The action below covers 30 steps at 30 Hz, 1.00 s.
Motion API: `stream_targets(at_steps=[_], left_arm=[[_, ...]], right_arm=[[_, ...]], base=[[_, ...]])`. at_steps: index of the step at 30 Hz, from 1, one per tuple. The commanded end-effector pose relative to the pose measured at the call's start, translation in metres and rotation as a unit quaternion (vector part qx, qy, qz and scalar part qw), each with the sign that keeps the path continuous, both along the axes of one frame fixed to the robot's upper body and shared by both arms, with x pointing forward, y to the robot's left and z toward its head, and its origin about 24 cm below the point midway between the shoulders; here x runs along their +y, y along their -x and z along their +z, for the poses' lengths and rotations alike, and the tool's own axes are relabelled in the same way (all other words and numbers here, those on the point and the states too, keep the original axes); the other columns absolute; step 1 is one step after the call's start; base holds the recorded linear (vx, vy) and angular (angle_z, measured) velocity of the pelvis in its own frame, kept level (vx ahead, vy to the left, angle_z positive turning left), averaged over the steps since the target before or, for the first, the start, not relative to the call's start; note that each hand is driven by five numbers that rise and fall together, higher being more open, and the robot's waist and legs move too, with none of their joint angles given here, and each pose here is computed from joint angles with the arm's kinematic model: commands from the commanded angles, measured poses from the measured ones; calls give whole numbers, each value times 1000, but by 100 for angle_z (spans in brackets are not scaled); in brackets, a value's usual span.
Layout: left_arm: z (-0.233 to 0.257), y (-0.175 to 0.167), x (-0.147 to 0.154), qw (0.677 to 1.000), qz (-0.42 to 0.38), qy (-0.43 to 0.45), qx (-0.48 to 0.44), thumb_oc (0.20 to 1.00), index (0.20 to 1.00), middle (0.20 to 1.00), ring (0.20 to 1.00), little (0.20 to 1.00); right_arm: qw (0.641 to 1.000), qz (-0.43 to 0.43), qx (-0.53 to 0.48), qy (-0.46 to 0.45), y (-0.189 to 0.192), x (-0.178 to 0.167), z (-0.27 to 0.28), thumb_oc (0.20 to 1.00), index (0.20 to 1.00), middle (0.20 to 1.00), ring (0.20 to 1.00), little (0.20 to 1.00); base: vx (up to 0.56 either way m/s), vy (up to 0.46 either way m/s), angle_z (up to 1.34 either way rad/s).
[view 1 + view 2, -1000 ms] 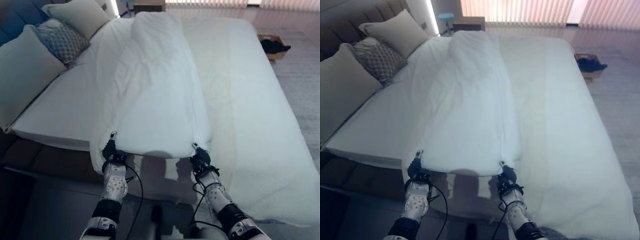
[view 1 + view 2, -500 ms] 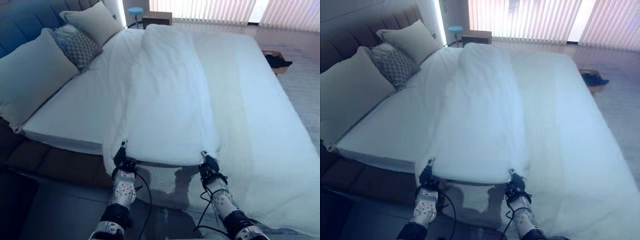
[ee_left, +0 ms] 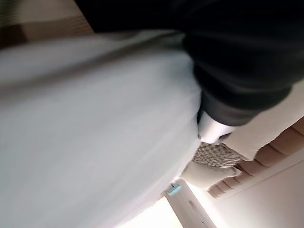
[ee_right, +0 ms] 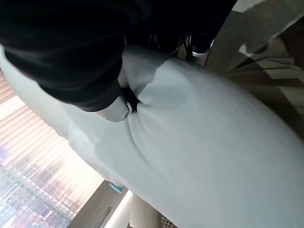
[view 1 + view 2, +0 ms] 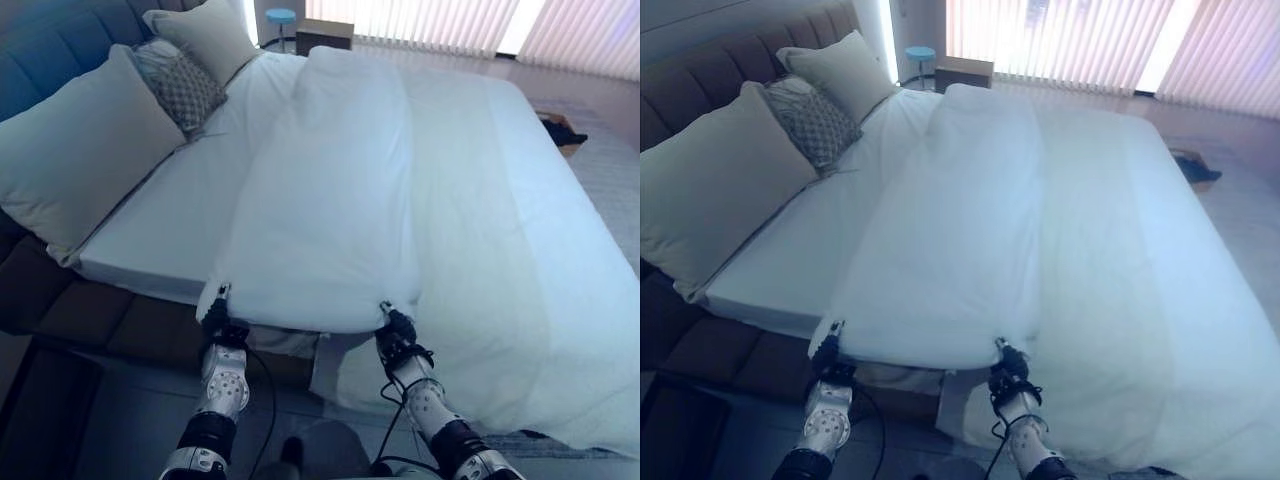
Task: Make the bed
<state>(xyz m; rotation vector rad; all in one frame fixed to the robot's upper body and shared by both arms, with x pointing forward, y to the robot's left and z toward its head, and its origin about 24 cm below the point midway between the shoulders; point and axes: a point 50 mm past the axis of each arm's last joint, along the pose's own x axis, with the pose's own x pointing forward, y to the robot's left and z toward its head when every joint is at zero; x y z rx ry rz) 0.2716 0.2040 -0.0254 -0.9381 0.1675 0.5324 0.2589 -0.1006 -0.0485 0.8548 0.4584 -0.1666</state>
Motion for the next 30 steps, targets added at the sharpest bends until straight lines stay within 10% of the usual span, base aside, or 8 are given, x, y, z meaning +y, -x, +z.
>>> stream_targets(at_steps=[1,13,14,15,16,17,30], left_arm=[[18,15,60,991,76,-106,-17,200,200,200,200,200],[-40,50,48,987,76,-75,118,200,200,200,200,200],[-40,49,47,987,75,-76,118,200,200,200,200,200],[-41,49,46,987,74,-77,121,200,200,200,200,200],[-43,49,46,985,70,-86,132,476,476,476,476,476],[-46,50,45,982,58,-100,150,1000,1000,1000,1000,1000],[-83,105,64,913,41,-214,345,1000,1000,1000,1000,1000]], right_arm=[[997,-30,15,72,14,-38,-15,200,200,200,200,200],[985,-39,117,120,40,-48,-50,200,200,200,200,200],[982,-27,126,136,42,-49,-53,420,420,420,420,420],[981,-14,131,144,43,-48,-55,1000,1000,1000,1000,1000],[973,19,150,173,50,-48,-63,1000,1000,1000,1000,1000],[964,41,170,201,55,-50,-69,1000,1000,1000,1000,1000],[791,264,297,466,117,-99,-104,1000,1000,1000,1000,1000]], base=[[-1,68,-1],[-54,13,-9],[-58,-19,3],[-44,-22,4],[-28,-16,4],[-2,-24,4],[55,-29,5]])
